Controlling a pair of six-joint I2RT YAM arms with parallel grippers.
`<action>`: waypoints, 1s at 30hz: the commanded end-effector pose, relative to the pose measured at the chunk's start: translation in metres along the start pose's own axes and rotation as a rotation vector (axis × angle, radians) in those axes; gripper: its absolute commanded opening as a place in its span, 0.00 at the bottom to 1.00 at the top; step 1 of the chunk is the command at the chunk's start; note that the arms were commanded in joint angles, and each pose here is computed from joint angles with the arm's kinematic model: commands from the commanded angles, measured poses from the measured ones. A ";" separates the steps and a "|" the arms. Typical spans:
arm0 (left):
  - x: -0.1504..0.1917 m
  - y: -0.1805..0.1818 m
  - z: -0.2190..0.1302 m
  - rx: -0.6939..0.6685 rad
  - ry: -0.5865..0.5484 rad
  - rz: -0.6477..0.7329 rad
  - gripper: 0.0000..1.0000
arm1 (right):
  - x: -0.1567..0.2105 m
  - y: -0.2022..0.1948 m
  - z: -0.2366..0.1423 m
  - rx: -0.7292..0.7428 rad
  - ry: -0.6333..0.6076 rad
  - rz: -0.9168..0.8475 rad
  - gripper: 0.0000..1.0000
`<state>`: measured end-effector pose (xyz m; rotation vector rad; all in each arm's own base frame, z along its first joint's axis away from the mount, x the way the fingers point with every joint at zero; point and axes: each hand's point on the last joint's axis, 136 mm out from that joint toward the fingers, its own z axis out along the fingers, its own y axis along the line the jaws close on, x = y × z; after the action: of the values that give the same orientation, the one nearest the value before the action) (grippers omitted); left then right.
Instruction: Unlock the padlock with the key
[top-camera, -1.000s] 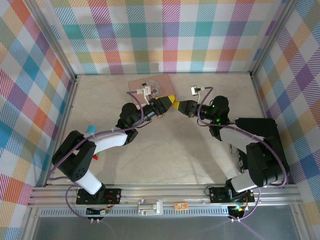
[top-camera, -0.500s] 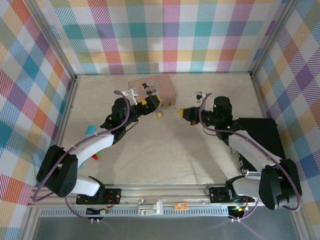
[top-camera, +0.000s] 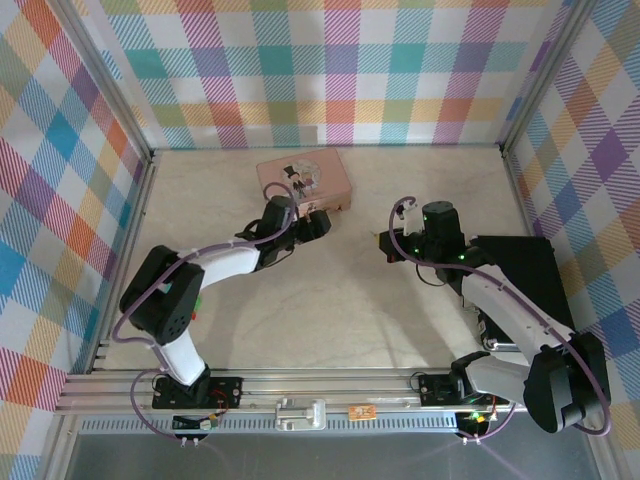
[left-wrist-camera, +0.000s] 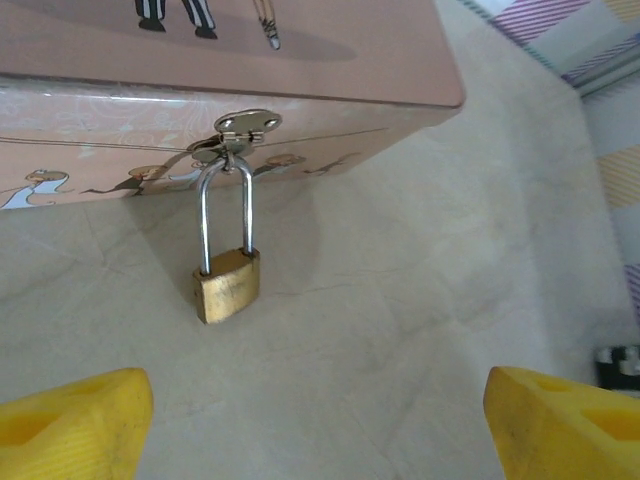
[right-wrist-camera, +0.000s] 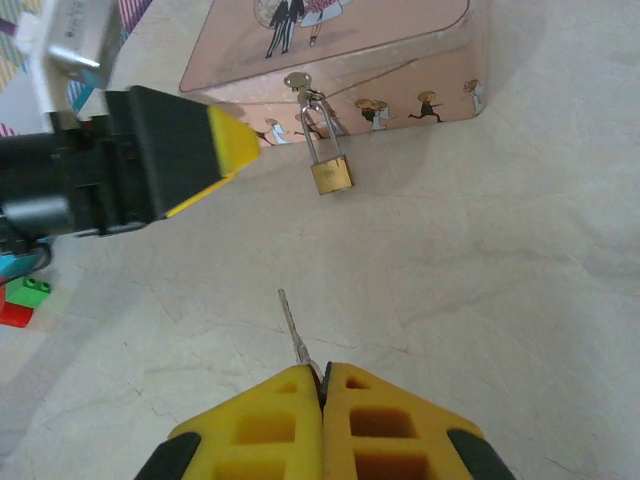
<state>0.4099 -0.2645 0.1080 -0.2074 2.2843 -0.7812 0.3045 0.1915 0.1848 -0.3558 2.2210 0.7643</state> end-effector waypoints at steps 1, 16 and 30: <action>-0.007 0.007 0.020 -0.053 -0.033 0.002 0.82 | 0.002 0.006 0.002 -0.025 0.017 -0.027 0.00; -0.001 0.025 0.077 -0.071 -0.076 -0.031 0.76 | 0.011 -0.001 0.008 -0.017 0.010 -0.008 0.00; 0.010 0.032 0.098 -0.022 -0.095 -0.017 0.60 | 0.012 -0.002 0.011 -0.021 0.013 -0.003 0.00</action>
<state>0.4725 -0.2804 0.0490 -0.2970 2.1903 -0.7110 0.3061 0.1927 0.1684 -0.3591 2.2380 0.7642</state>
